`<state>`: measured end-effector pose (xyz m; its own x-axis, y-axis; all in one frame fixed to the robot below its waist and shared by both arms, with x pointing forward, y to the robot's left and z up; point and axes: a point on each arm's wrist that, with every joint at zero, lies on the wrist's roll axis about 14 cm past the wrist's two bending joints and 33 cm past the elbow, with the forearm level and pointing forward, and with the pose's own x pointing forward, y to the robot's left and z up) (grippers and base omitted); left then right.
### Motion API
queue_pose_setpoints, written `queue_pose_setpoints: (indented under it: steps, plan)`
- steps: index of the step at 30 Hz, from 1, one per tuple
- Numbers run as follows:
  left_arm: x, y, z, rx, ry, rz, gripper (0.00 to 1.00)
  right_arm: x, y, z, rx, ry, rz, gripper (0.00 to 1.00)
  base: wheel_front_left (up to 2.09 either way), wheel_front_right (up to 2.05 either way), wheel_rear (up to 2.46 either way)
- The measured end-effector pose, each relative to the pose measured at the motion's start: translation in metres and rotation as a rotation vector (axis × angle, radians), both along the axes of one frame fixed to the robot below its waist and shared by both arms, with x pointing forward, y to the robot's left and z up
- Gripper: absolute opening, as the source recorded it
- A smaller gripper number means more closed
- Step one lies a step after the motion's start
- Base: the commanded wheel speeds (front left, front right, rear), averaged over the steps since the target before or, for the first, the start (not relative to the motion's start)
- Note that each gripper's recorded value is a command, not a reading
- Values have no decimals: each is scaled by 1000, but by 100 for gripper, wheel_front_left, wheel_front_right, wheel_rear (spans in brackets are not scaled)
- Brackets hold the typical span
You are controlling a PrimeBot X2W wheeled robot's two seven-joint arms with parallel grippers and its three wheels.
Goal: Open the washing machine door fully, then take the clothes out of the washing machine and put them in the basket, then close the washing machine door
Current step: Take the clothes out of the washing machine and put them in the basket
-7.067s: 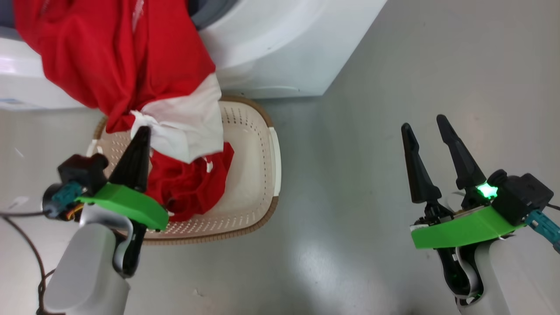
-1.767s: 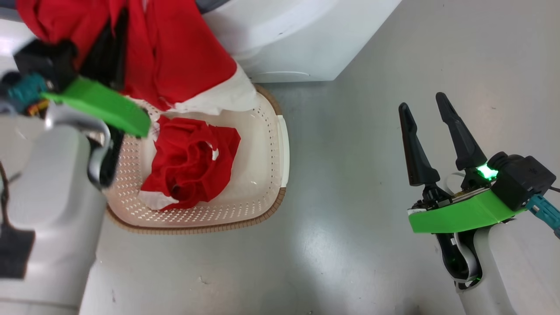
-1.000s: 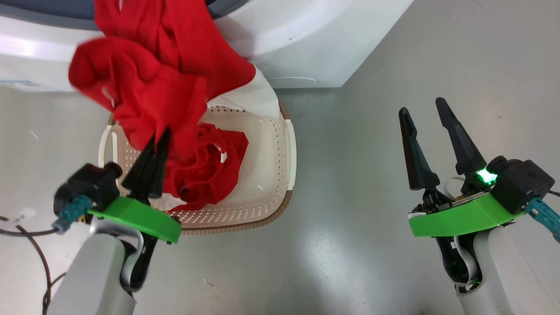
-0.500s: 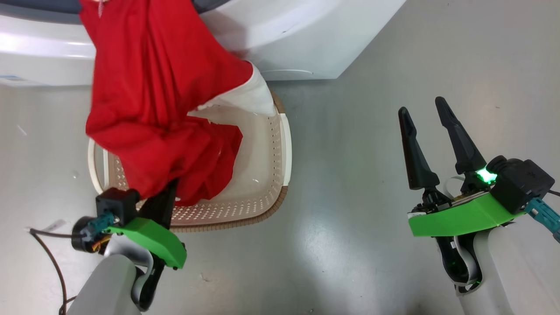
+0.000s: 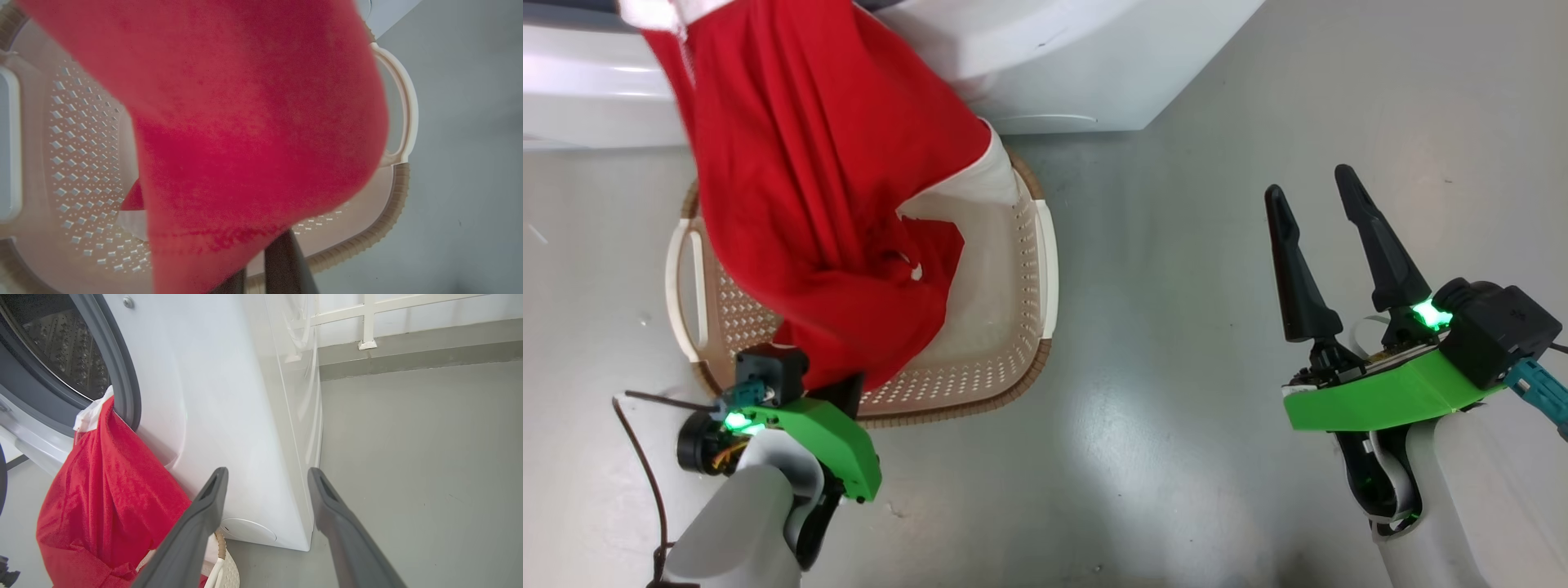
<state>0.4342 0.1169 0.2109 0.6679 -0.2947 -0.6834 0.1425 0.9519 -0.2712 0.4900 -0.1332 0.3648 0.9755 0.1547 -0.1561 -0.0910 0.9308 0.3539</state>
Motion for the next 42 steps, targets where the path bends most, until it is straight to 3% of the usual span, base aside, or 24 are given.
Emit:
queue_pose_setpoints:
  steps: [11, 20, 23, 25, 28, 30, 42]
  plan:
    - [-15, -6, -22, 3, 132, -43, 0, -1, -1, -8, -2, 16, -2, 100, 0, 0, 0]
    - [-1, 2, -22, 8, 108, -31, 0, -1, -1, -12, -2, 25, -1, 100, 0, 0, 0]
    - [0, 2, -22, 4, 111, -25, 34, -1, -1, -13, -2, 26, -1, 100, 0, 0, 0]
    - [1, 2, -22, 3, 107, -24, 49, -1, -1, -12, -2, 26, -1, 100, 0, 0, 0]
    - [0, 3, -21, 2, 109, -20, 82, -1, -1, -11, -2, 23, -1, 100, 0, 0, 0]
    - [0, 3, -21, -2, 112, -16, 97, -1, -1, -10, -2, 21, 0, 100, 0, 0, 0]
    - [20, 9, -6, -25, 54, 18, 100, 0, 2, -7, 2, 11, 6, 100, 0, 0, 0]
